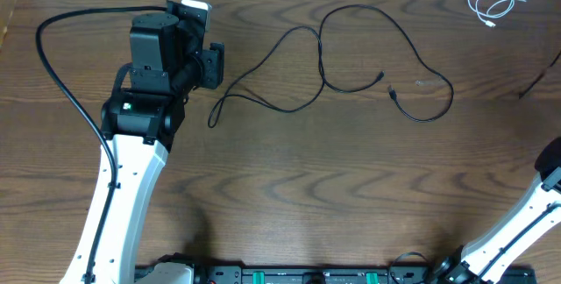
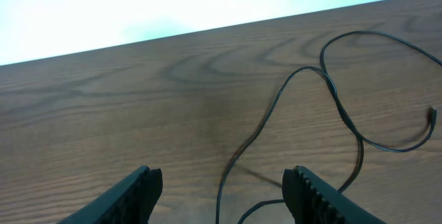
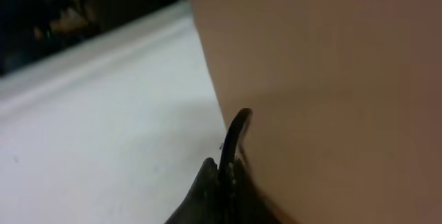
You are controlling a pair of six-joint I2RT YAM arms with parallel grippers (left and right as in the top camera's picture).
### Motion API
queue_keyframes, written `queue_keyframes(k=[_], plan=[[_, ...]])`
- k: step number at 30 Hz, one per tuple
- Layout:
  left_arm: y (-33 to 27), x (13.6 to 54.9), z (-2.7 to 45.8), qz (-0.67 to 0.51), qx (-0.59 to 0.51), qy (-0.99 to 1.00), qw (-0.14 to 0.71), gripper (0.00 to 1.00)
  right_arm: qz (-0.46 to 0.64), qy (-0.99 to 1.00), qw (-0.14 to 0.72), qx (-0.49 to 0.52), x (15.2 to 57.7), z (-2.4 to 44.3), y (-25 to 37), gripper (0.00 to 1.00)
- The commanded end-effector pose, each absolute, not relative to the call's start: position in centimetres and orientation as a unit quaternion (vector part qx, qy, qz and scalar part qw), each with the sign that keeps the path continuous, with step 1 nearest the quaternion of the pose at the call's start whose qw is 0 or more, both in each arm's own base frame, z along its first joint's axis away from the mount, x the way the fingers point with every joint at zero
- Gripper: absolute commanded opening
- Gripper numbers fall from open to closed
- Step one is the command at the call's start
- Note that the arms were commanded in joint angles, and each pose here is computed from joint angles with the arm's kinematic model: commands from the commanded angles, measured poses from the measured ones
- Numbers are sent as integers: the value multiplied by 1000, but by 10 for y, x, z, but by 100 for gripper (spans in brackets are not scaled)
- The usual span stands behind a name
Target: Untangle cables
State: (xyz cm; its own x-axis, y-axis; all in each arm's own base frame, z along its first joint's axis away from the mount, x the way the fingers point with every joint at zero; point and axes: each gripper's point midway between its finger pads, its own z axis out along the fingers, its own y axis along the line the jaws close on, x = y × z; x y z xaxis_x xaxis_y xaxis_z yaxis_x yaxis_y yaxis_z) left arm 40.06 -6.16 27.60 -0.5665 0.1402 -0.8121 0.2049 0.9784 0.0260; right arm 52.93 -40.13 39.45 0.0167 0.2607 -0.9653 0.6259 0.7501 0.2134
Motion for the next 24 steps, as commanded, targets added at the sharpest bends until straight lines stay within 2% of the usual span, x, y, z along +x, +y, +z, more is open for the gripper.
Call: queue_keyframes(k=[1,4,7,11,19,24], plan=[[-62,400,282,-40,92,882,461,61,-194,661,663,294,509,448,-394,1],[-62,401,280,-44,84,883,460,61,-219,682,629,301,504,429,-400,1],[-63,403,277,-46,81,885,456,61,-217,725,573,315,505,385,-404,1],[-63,403,276,-47,80,886,454,61,-211,785,470,344,497,306,-409,1],[-64,403,276,-47,80,886,454,61,-163,864,239,411,450,146,-398,1],[-63,403,276,-47,80,886,454,61,-123,855,139,484,414,78,-395,1]])
